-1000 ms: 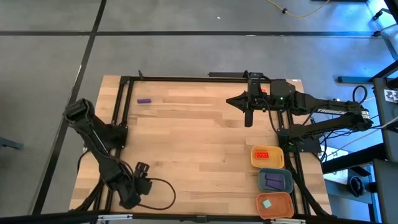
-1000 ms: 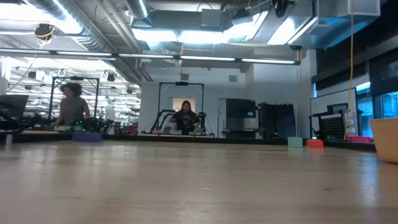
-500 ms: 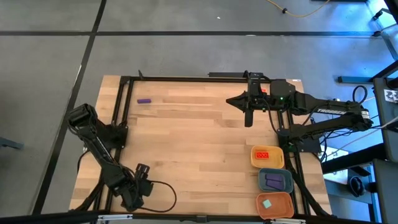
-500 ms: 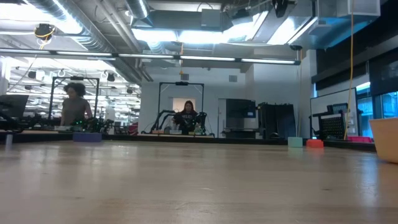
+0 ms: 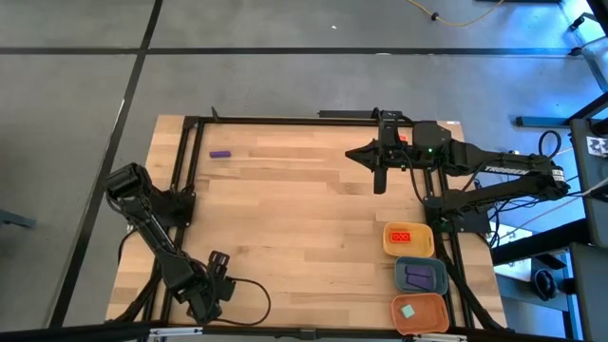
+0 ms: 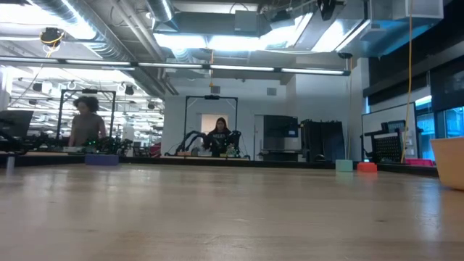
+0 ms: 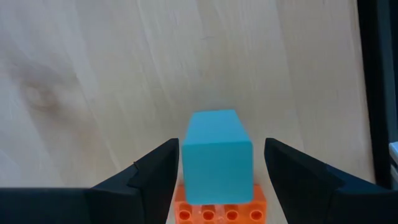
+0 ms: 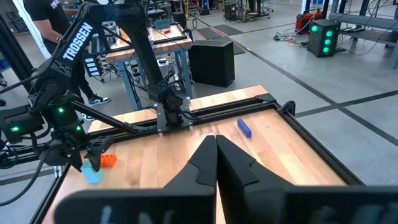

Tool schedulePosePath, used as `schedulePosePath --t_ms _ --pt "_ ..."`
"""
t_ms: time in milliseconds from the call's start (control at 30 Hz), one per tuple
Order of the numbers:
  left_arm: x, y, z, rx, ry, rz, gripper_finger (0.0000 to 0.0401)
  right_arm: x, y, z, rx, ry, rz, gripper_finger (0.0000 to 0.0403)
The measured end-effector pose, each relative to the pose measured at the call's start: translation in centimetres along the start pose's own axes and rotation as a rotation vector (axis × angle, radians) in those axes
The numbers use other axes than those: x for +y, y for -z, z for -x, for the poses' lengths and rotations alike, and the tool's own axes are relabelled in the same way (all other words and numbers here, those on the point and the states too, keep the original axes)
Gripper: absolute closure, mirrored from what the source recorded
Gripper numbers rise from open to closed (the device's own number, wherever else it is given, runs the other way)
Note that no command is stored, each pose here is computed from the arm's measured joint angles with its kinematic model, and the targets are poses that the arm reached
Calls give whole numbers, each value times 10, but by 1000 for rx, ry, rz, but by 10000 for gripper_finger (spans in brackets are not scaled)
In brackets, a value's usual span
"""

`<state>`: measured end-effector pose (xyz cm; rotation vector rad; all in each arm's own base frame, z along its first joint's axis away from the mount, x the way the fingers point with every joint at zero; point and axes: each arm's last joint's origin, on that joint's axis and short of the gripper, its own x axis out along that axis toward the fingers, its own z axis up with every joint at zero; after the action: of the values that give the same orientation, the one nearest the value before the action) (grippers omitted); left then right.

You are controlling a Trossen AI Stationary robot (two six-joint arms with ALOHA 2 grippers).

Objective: Sort & place blocks by color
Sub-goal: Put the bottom light blue block into the orange bin

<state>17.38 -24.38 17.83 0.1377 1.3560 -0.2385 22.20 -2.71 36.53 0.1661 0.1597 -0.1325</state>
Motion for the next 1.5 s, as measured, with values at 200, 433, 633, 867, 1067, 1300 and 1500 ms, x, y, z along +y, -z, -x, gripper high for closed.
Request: schedulePosePath --t_ms 200,433,633,867,1067,1300,1500 --pt "0 0 0 1 1 -8 199 0 0 0 0 0 0 403" --pt "0 0 0 6 8 -18 277 0 0 0 0 0 0 403" --pt "2 0 2 16 19 -19 277 0 0 0 0 0 0 403" --pt "41 -8 53 -112 22 29 277 0 0 0 0 -1 0 403" --pt "112 -9 114 -341 -68 59 277 0 0 0 0 -1 1 403" --pt "201 12 171 -599 -316 138 277 0 0 0 0 0 -4 403" --pt "261 22 204 -828 -453 157 277 0 0 0 0 0 -50 403"
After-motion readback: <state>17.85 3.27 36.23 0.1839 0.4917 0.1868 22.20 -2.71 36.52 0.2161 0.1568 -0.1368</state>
